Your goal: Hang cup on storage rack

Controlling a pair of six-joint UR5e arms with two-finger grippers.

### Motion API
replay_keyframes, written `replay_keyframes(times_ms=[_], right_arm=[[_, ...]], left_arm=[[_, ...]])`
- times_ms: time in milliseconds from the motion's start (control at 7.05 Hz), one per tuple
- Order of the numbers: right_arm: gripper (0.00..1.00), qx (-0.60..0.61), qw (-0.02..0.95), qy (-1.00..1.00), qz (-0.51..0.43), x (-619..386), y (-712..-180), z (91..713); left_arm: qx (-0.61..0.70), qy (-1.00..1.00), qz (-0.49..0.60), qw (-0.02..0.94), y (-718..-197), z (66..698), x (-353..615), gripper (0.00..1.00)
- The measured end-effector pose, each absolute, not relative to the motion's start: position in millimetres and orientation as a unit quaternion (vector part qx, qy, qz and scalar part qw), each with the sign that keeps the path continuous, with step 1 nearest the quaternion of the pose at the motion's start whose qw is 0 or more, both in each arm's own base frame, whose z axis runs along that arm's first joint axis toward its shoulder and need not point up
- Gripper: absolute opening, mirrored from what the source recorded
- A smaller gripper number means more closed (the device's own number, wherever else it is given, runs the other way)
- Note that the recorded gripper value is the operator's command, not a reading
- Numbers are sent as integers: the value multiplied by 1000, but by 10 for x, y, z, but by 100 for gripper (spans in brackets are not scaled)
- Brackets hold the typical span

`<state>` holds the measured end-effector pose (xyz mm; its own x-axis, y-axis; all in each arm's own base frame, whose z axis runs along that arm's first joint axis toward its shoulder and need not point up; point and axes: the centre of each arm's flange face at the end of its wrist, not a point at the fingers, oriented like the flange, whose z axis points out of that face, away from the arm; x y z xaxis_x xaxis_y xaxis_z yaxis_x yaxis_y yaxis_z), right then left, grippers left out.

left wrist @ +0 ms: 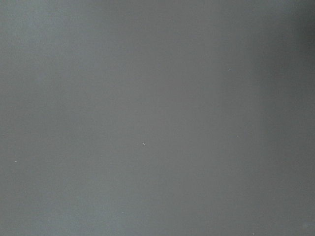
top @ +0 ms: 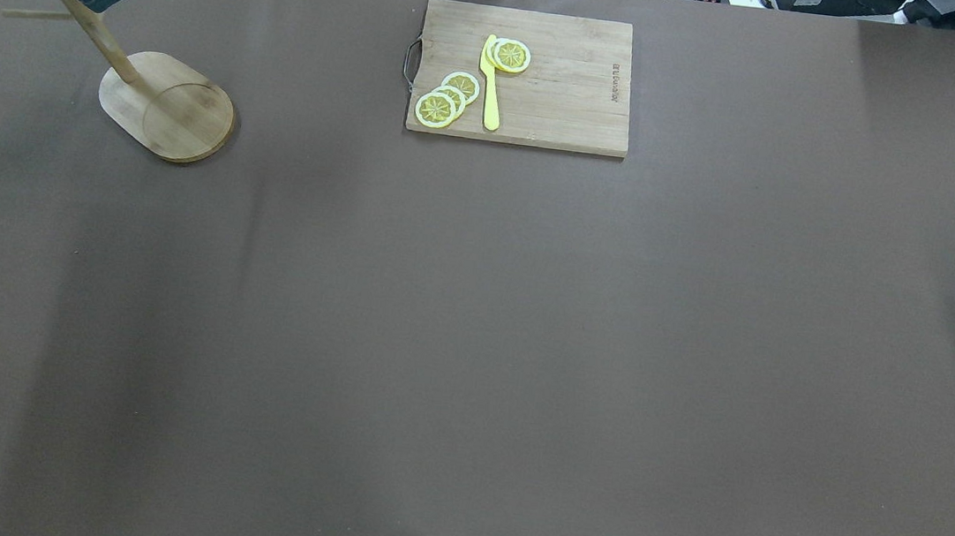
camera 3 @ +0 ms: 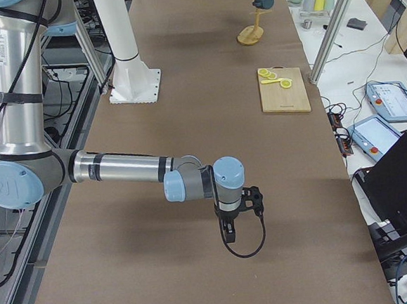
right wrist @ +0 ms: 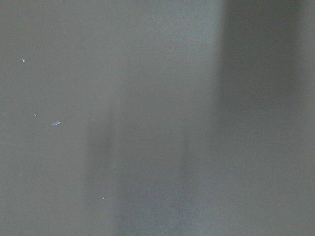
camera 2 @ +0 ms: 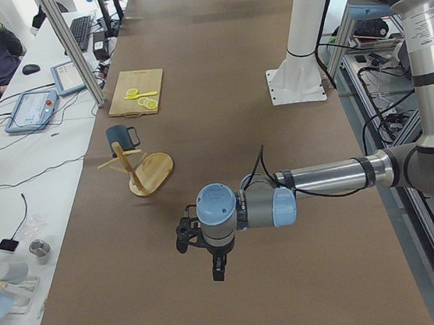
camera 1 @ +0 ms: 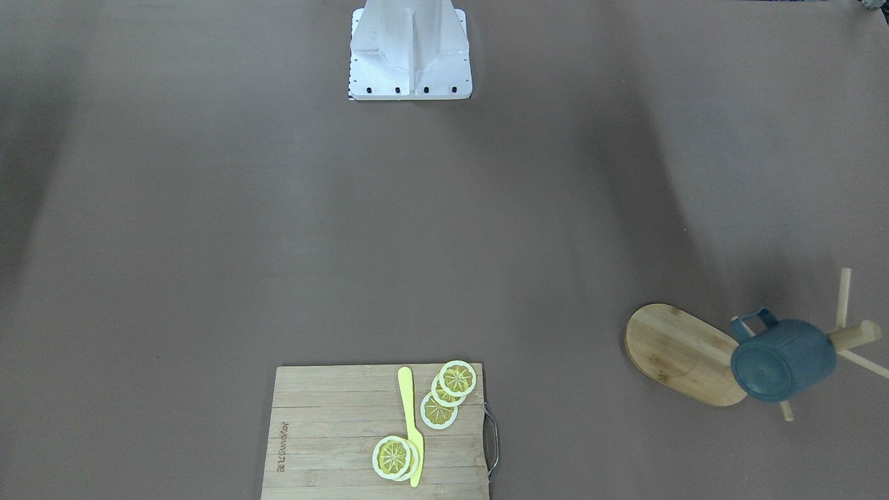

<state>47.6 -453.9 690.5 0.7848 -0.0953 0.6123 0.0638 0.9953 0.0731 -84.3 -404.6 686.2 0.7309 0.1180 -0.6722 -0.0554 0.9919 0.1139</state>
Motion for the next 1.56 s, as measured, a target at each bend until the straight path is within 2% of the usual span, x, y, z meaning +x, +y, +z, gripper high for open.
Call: replay_keyframes(times_ms=[1559], right_arm=[[100,30,944,-326,-42,472,-4611,6841]], left_arm=[[43,358,46,931,-4074,6863,-853,99]])
